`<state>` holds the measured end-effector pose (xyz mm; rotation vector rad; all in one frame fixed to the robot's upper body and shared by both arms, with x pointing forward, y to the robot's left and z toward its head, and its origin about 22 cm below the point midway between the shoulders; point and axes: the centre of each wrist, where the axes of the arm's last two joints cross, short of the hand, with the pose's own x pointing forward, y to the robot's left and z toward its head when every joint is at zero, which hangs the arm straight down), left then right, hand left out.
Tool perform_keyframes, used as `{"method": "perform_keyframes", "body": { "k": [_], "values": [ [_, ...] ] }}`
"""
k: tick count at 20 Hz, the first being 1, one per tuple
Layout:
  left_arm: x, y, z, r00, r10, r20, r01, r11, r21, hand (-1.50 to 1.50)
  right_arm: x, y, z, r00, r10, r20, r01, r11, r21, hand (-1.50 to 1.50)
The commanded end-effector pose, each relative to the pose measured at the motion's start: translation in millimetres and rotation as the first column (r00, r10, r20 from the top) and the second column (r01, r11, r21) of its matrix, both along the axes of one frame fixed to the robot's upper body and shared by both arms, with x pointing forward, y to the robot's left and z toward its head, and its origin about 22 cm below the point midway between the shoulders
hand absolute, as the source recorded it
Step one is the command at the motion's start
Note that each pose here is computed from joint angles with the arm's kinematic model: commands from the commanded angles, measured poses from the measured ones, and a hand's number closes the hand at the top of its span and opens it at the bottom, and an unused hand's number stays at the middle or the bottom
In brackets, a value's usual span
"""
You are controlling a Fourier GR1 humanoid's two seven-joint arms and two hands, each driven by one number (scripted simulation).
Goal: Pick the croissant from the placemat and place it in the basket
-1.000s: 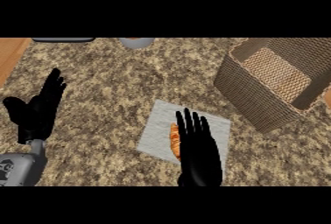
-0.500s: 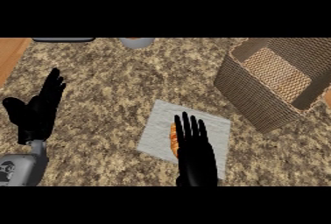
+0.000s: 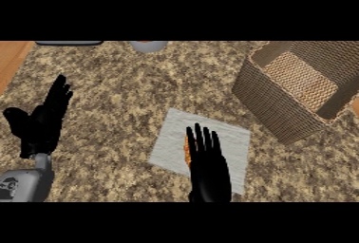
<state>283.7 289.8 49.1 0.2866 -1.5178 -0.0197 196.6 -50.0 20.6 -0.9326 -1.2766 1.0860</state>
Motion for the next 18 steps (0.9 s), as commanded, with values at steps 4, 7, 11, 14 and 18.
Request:
{"method": "perform_keyframes", "body": {
  "k": [4,7,11,14,18],
  "values": [
    [-2.4,0.6,1.5,1.000,-0.002,-0.006,0.002,1.000,0.007,0.00,12.2,8.9,-28.9,0.999,-0.035,0.004,0.035,0.999,-0.015,-1.50],
    [5.6,-3.6,1.2,1.000,0.022,-0.018,-0.021,0.999,0.025,0.00,20.8,-4.0,-14.9,0.998,-0.055,0.000,0.055,0.996,-0.067,-1.50],
    [12.4,9.9,-1.1,1.000,-0.006,-0.003,0.006,1.000,-0.005,0.00,31.6,-5.7,-23.9,0.997,-0.075,-0.021,0.073,0.996,-0.060,-1.50],
    [9.4,14.3,-7.9,1.000,-0.012,0.003,0.012,1.000,0.000,0.00,22.3,-10.2,-44.6,0.997,-0.066,-0.033,0.064,0.995,-0.074,-1.50],
    [24.0,9.8,-1.7,1.000,-0.003,0.009,0.003,1.000,0.003,0.00,27.5,-11.2,-48.2,0.998,-0.056,-0.021,0.055,0.997,-0.061,-1.50]
  ]
}}
